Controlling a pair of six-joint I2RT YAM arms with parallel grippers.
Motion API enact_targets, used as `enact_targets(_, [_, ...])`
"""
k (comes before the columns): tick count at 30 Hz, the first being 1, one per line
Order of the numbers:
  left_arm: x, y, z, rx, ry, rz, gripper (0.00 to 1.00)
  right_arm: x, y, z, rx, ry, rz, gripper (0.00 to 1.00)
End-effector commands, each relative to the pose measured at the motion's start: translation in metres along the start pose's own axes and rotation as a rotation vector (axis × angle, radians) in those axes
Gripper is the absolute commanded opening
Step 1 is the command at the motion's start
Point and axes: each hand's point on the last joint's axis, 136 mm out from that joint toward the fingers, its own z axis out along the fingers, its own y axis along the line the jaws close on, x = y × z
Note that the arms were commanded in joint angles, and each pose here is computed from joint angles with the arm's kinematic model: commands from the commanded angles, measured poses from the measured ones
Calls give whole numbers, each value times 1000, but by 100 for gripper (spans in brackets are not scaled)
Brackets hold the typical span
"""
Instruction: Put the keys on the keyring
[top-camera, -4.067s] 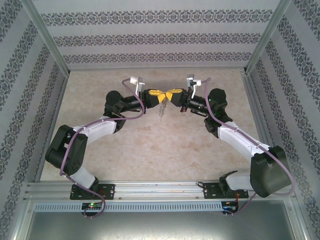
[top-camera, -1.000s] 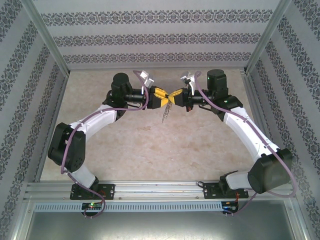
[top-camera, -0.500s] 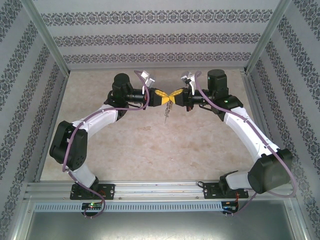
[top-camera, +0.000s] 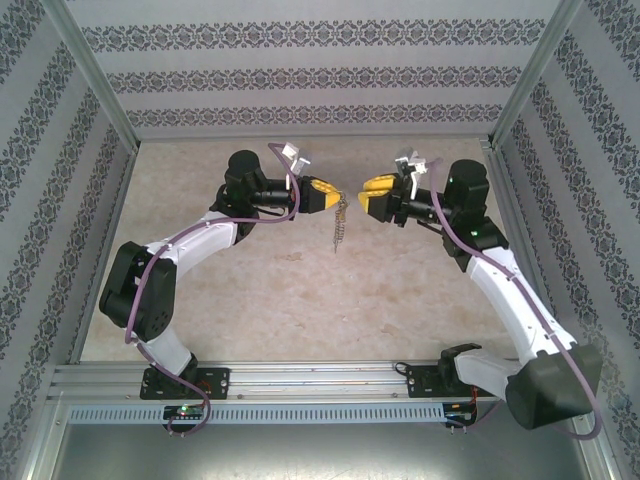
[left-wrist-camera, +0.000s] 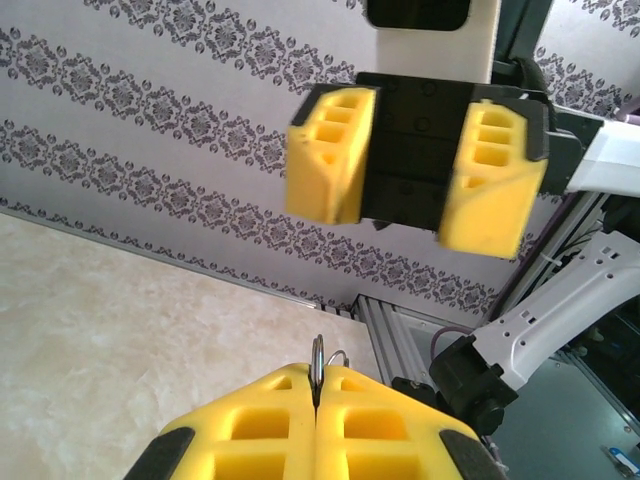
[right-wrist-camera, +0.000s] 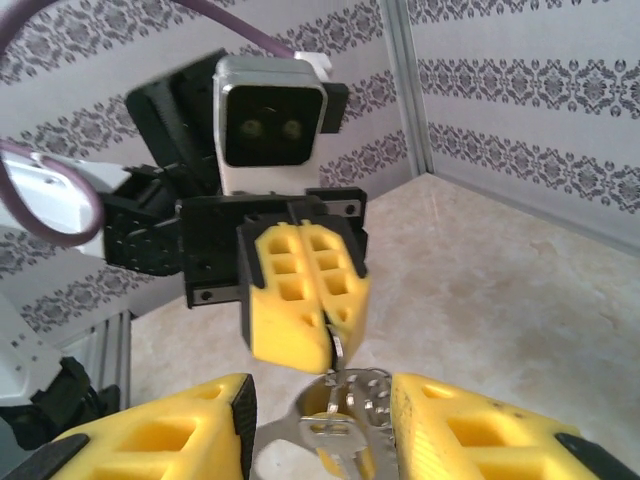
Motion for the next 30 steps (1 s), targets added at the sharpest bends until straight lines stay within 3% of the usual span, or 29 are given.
enact_targets(1, [-19, -18, -1, 13, -43, 100, 0, 0, 7, -1, -6, -40, 0, 42])
enact_targets(16, [-22, -23, 0, 14, -48, 111, 0, 20, 6, 33, -40, 14, 24, 39])
enact_targets(25, [-23, -23, -1, 8, -49, 117, 0, 25, 5, 34, -43, 24, 31, 5])
enact_targets(30, [-23, -21, 0, 3, -50, 116, 0, 26, 10, 34, -60, 28, 26, 0])
